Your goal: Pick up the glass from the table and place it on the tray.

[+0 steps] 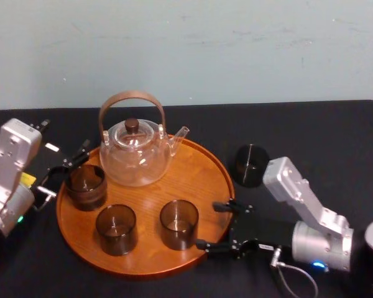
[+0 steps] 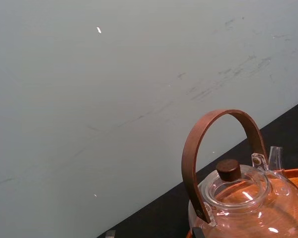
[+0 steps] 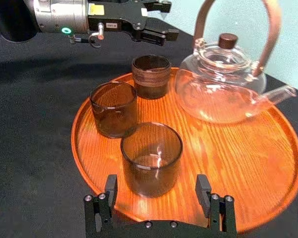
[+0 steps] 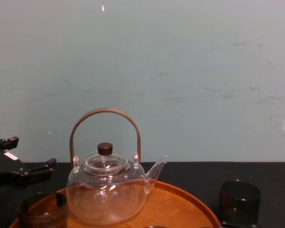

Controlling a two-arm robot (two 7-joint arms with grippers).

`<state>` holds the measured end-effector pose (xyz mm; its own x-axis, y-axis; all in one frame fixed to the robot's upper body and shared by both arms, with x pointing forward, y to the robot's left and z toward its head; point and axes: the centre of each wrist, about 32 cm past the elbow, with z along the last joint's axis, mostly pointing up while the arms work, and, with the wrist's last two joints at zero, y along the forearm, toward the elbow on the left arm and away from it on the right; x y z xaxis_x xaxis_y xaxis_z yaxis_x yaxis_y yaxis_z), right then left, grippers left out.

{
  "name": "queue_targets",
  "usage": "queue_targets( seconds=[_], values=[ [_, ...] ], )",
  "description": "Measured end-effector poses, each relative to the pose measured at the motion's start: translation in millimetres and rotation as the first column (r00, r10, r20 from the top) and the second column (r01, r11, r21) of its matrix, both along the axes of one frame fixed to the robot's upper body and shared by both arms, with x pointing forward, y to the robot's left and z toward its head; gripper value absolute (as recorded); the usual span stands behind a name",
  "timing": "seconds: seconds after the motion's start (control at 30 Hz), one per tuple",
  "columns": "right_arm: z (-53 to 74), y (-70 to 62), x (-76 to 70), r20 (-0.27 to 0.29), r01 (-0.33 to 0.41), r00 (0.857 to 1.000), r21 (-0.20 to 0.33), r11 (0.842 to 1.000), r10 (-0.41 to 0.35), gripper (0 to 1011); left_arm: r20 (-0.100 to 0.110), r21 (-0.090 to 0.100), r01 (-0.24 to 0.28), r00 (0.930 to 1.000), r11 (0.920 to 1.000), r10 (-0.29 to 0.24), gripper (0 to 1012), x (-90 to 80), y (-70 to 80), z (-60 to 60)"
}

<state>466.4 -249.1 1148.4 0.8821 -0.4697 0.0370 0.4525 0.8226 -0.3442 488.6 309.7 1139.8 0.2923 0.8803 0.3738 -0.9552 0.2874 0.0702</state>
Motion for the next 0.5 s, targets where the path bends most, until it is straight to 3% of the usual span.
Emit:
queue_targets(
  seconds=[0.5],
  values=[
    [8.7, -49.9, -25.3, 0.035, 0.100, 0.994, 0.021, 0.995, -0.101, 1002, 0.000, 0.000, 0.000, 1.0000, 1.0000, 0.000, 1001, 0.0, 0.0, 0.0]
  ],
)
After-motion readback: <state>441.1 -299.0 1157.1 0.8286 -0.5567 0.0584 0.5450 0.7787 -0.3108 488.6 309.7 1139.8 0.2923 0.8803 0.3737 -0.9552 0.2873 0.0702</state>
